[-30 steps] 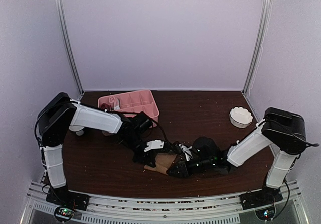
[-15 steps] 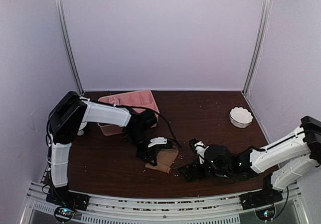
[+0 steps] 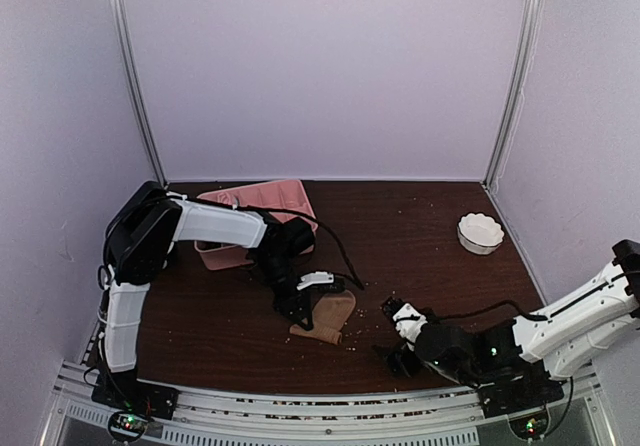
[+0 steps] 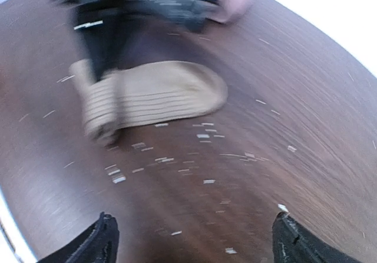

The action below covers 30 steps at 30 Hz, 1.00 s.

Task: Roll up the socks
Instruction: Roll the sock at the center of the board.

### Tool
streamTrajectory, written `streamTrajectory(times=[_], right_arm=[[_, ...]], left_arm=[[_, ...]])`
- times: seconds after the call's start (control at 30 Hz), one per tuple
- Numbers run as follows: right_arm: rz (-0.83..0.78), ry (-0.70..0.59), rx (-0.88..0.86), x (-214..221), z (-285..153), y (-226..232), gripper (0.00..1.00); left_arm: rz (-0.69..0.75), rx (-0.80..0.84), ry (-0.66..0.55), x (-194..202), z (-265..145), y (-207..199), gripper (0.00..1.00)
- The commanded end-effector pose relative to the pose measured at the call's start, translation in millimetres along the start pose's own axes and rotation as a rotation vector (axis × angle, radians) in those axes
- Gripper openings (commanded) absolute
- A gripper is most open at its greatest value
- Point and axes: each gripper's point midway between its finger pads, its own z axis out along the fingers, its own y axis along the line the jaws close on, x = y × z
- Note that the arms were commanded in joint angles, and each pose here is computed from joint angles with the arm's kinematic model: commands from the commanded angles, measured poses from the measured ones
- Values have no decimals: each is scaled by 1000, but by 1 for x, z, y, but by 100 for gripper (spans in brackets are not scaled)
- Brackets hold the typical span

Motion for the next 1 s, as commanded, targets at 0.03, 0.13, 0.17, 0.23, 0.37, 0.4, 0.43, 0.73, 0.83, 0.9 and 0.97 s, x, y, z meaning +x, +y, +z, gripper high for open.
streamTrajectory(times=[0.03,0.13,0.17,0.23,0.37,0.4,0.43,0.73,0.83,0.9,0.97], right_arm=[[-274,-167,-208,-30,-14,63,84],[-419,-136,-273,-33,-2,94,77],[-470,-121,-274,-34,3,101,75],[-568,-99,-261,-33,15,111,70],[-664,-86,-232,-40,37,116,64],[-677,-75,-238,-39,42,117,64],[-688,-67,-234,-39,46,116,63],[-746,9,-213,-36,82,112,51],[-761,37,-209,-30,89,113,43],[-747,58,-204,-26,93,109,38],[-726,75,-208,-20,96,105,35]], left_arm=[[-144,-54,191,48,23,22,0],[-152,-61,196,46,24,26,0],[-153,-63,195,45,24,27,0],[-154,-68,196,44,24,28,0],[-154,-71,198,44,24,29,0],[-155,-70,198,44,24,29,0],[-154,-70,199,44,24,29,0],[-154,-66,196,41,25,31,0],[-148,-65,197,40,24,31,0],[-141,-58,191,37,22,29,0],[-132,-53,184,34,21,27,0]])
